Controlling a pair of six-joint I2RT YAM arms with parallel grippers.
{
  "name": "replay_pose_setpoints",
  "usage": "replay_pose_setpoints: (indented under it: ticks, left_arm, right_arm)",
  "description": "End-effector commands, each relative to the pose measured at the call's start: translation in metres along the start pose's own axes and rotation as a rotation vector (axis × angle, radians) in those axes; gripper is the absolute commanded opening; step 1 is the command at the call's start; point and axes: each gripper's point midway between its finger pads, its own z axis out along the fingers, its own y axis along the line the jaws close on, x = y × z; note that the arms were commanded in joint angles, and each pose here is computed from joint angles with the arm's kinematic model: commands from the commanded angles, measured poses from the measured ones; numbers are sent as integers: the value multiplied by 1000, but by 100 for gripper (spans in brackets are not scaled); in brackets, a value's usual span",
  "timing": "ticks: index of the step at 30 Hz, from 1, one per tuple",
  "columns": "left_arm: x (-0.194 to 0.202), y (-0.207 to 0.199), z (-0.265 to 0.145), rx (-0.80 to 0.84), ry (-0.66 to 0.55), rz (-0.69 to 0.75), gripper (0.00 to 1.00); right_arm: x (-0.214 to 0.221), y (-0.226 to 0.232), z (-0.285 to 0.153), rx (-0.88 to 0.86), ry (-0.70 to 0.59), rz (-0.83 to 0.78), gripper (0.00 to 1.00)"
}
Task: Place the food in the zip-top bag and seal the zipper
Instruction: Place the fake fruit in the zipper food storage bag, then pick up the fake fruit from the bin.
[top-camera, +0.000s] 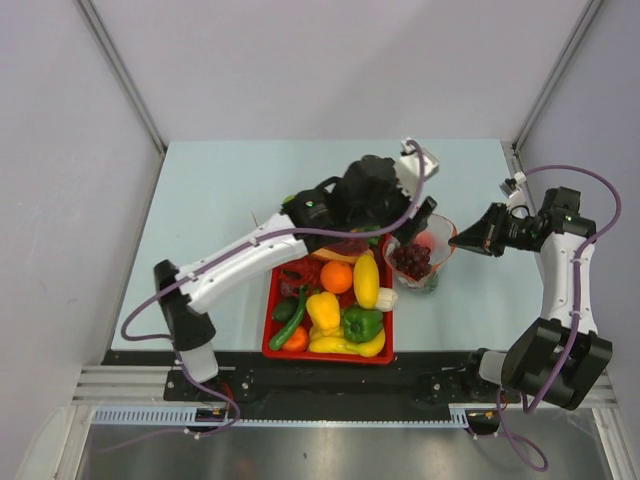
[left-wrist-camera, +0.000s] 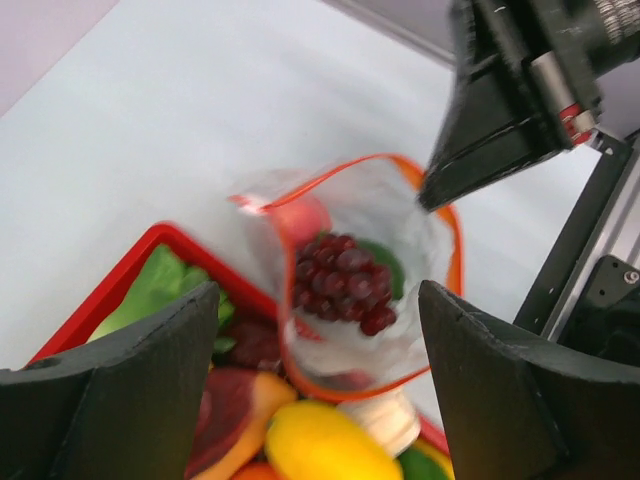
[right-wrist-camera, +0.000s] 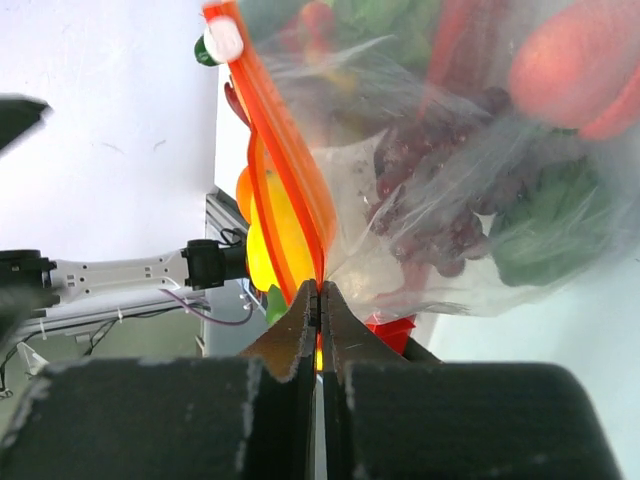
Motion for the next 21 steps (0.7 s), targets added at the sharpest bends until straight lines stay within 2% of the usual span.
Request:
replay_pose_setpoints:
  ticks: [1, 5, 9, 12, 17, 21]
  left_arm:
    - [6, 42, -48, -40, 1, -68, 88]
    - [38, 79, -72, -52, 62, -67, 93]
    - [81, 130, -95, -170, 130, -78, 97]
    - [102, 140, -111, -128, 167, -58, 95]
    - [111, 89, -124, 113, 128, 24, 96]
    - [117, 59, -105, 146, 152, 28, 95]
  right_arm:
    - [-4, 21, -8, -34, -30, -43, 0]
    - [-4, 12, -7, -4, -31, -23, 0]
    - [-6, 10, -6, -1, -34, -17, 0]
    - [-7, 9, -6, -1, -36, -12, 0]
    - [-6, 7, -4, -2, -32, -1, 0]
    - [-6, 6, -3, -2, -40, -12, 0]
